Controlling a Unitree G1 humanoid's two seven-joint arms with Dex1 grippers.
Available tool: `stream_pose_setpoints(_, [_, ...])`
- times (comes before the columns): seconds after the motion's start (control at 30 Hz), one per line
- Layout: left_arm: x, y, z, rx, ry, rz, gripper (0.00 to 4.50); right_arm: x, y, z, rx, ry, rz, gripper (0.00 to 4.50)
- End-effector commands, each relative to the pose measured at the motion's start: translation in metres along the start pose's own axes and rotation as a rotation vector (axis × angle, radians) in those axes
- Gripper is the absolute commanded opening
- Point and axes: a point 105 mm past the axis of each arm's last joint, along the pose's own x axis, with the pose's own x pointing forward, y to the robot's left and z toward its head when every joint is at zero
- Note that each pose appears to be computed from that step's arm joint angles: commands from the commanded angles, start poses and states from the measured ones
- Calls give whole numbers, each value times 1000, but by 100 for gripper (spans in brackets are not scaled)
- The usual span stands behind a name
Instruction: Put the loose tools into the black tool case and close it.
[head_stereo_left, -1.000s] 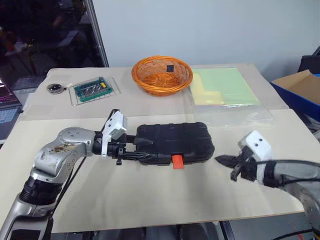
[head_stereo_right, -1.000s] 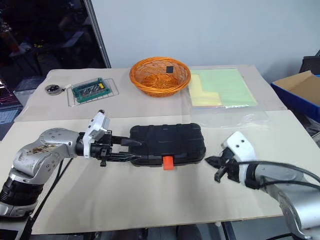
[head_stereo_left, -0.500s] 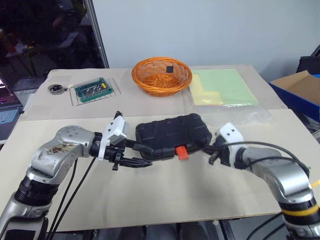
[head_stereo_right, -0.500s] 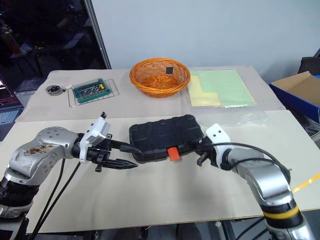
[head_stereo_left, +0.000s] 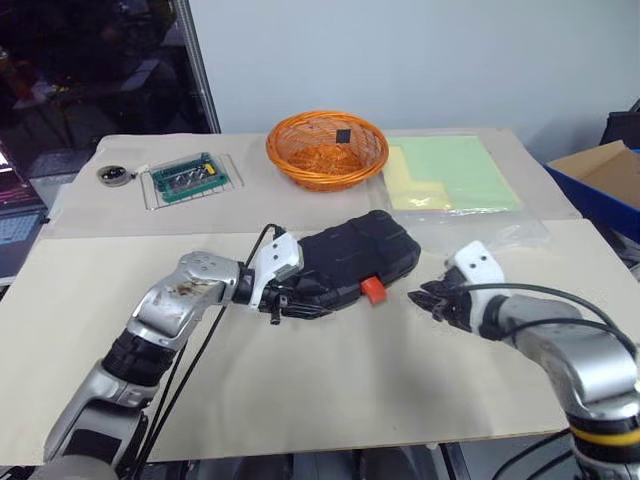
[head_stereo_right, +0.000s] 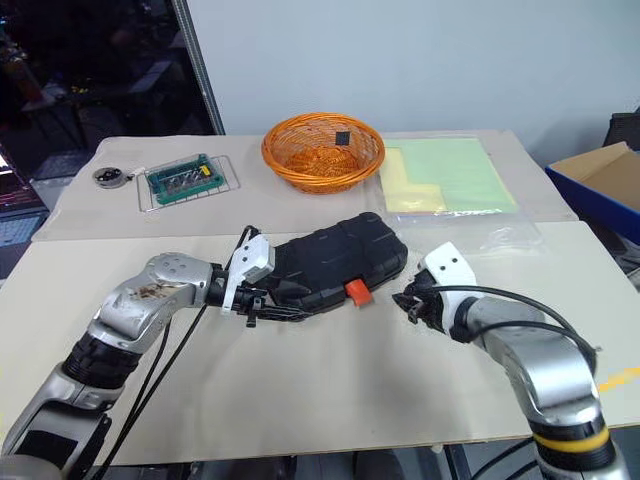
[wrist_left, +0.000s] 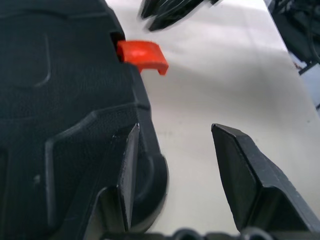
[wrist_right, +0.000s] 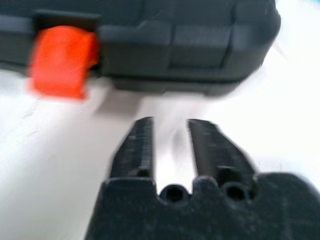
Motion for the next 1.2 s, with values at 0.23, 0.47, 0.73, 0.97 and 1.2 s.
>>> stream_pose_setpoints(0.23, [14,-5,-35,-66,94,-49,247,27,20,18,94,-49,-58,291])
stream_pose_setpoints(0.47, [9,-7,-34,-66,83,-38,247,38,28,12,112,-15,-58,291])
stream_pose_setpoints(0.73, [7,-9,-36,-67,80,-25,247,46,39,11,97,12,-4,291])
stream_pose_setpoints(0.97, [8,-11,-38,-69,80,-18,247,52,40,5,79,39,1,268])
stream_pose_setpoints(1.2, [8,-10,-38,-68,78,-11,247,57,38,5,43,41,-3,125])
